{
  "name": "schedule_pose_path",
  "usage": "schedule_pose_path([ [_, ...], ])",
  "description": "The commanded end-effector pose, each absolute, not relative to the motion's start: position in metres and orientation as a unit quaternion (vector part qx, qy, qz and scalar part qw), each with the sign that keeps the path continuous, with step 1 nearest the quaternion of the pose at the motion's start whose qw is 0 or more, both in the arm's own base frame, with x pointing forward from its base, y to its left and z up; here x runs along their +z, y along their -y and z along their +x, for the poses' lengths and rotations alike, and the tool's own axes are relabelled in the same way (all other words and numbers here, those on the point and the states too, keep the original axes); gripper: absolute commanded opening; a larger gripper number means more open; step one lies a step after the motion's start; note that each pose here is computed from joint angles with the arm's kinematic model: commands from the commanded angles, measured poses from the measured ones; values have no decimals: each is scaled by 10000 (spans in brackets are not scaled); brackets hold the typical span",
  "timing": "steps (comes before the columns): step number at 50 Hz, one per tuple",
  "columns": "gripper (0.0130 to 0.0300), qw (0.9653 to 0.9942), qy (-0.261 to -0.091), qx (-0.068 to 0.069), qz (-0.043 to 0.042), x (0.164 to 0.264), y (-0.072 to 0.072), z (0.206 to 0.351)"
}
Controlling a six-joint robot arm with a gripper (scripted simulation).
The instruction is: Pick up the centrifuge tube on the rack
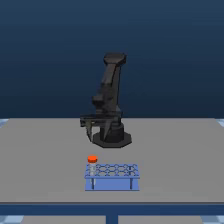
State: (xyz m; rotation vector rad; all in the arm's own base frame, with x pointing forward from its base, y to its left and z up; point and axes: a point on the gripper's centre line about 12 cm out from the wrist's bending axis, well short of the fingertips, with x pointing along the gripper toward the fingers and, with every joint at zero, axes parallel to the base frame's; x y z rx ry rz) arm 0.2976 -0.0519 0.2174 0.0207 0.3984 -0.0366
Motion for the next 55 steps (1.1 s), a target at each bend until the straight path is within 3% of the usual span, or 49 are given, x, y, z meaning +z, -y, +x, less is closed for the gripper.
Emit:
schedule_pose_path([
  [1,300,9776,-2094,-175,151,2151,574,3078],
  [13,300,9726,-2323,-89,82,2102,641,3269],
  [28,300,9683,-2496,-28,29,2064,691,3414],
  [55,300,9652,-2615,7,-8,2022,728,3511],
])
